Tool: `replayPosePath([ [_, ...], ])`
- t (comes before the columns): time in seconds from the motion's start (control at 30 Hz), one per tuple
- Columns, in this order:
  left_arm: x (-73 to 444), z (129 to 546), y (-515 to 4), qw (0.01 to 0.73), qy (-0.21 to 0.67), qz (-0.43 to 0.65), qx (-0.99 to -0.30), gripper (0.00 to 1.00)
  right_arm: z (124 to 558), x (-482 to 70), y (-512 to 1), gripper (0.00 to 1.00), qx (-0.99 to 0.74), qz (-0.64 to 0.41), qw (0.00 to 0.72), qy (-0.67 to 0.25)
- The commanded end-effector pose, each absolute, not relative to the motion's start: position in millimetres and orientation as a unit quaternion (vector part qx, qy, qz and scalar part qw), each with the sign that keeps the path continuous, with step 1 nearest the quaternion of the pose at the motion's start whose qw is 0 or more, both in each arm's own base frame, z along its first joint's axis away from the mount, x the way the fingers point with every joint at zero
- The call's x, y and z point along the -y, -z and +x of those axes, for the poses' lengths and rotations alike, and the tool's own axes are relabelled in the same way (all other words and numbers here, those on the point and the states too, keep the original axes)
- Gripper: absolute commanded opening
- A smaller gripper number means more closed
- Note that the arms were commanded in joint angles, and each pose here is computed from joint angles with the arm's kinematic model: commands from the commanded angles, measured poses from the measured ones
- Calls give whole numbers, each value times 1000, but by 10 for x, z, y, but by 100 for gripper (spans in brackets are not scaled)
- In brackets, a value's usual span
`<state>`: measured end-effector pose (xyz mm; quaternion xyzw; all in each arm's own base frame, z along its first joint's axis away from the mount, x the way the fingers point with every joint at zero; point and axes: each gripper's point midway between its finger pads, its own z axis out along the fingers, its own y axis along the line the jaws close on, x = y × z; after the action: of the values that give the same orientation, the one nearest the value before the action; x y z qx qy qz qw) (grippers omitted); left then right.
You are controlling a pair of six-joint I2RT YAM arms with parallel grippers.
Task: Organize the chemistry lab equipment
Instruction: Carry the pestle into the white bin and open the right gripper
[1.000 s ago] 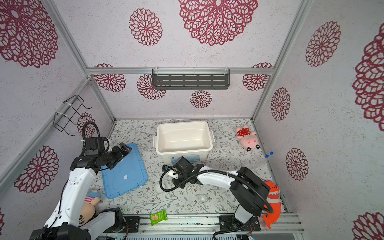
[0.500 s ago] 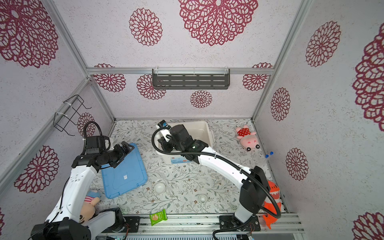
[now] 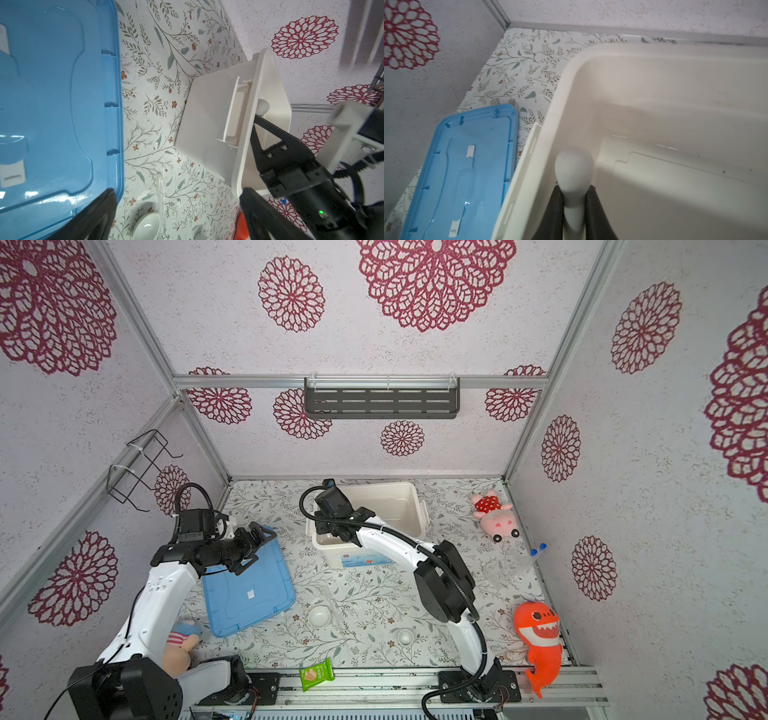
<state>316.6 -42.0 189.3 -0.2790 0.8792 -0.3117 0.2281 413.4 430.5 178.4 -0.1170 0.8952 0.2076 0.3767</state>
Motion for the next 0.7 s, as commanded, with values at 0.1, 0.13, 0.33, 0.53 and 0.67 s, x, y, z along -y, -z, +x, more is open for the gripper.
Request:
replayPosePath([
  [0.1, 427, 3182, -2028, 235, 320, -268, -878, 97, 4295, -4211, -1608, 14, -922, -16, 319, -220],
  [0.13, 428, 3186, -2022, 237, 320, -265, -878, 97, 4309, -4194, -1548, 14, -925, -13, 315, -212],
  [0.33, 415, 3144, -2020, 232, 312, -266, -882, 97, 4396, -4138, -1265, 16, -933, -13, 306, -187],
  [0.53, 405, 3131, -2052, 236, 308, -260, -884, 97, 4473, -4079, -966, 19, -944, -17, 283, -170],
  [0.67, 384, 3143, -2052, 243, 302, -259, -885, 97, 4488, -4100, -874, 26, -948, -33, 268, -166],
])
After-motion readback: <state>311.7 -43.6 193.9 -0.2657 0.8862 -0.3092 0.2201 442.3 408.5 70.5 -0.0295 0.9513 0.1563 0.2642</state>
